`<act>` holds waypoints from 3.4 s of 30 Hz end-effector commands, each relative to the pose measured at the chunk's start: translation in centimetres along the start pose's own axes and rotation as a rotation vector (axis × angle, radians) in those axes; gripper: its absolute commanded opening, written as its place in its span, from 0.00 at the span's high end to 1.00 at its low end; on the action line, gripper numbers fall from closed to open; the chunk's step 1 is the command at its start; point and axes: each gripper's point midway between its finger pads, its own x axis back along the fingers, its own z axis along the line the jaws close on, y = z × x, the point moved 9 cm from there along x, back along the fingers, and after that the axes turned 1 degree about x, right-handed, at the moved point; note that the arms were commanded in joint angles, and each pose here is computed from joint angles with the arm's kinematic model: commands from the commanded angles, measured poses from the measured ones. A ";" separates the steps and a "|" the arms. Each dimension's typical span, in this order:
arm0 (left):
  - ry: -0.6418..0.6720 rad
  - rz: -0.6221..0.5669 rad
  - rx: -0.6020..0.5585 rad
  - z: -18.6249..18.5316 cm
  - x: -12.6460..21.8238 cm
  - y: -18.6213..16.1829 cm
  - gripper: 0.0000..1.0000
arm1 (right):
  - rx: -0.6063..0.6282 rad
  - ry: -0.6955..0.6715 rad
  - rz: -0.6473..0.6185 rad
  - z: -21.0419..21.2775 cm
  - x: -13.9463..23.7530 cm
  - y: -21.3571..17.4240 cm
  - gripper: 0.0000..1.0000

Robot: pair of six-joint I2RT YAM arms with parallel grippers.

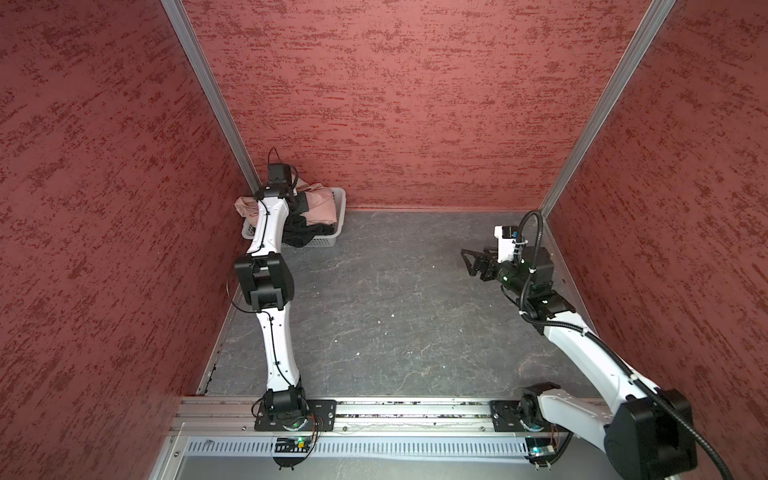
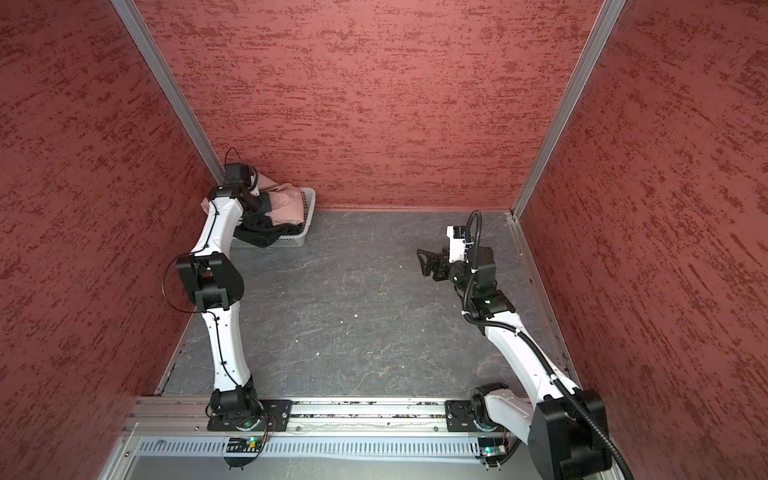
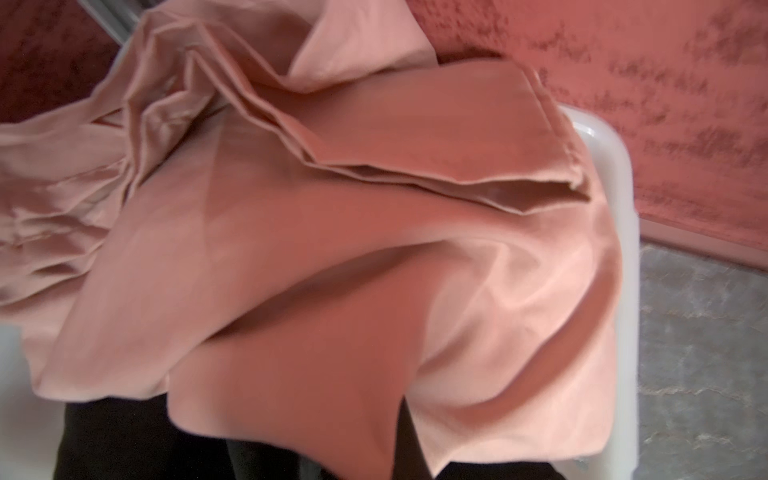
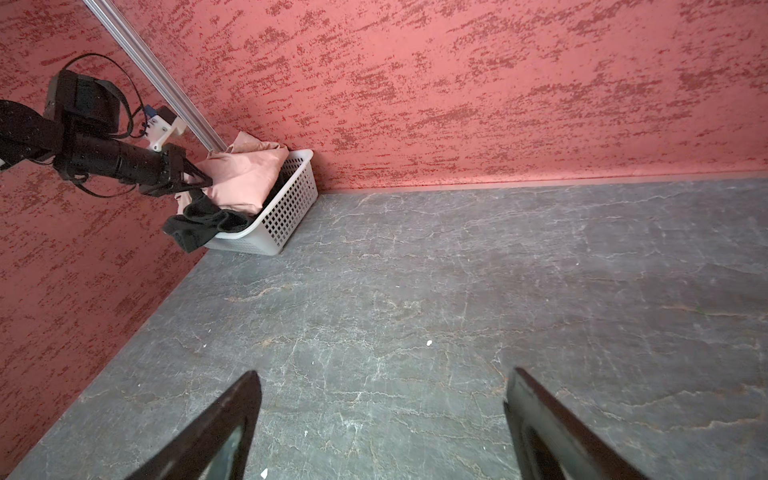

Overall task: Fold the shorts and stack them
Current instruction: 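Reach the left gripper into the basket and grasp the pink shorts, then lift the pink shorts out and drop them on the table with the left gripper, then grasp the shorts waistband with the right gripper while the left gripper grasps nearby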

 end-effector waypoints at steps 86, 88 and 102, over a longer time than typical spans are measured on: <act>-0.490 0.031 -0.068 -7.7 22.5 -23.1 0.01 | -0.018 0.461 0.341 13.7 -18.6 -11.2 0.87; -0.485 0.023 -0.097 -7.8 22.8 -23.4 0.00 | -0.023 0.445 0.328 13.9 -18.7 -10.3 1.00; -0.509 -0.047 -0.460 -13.3 23.7 -26.2 0.01 | -0.053 0.456 0.281 16.3 -15.8 -0.8 1.00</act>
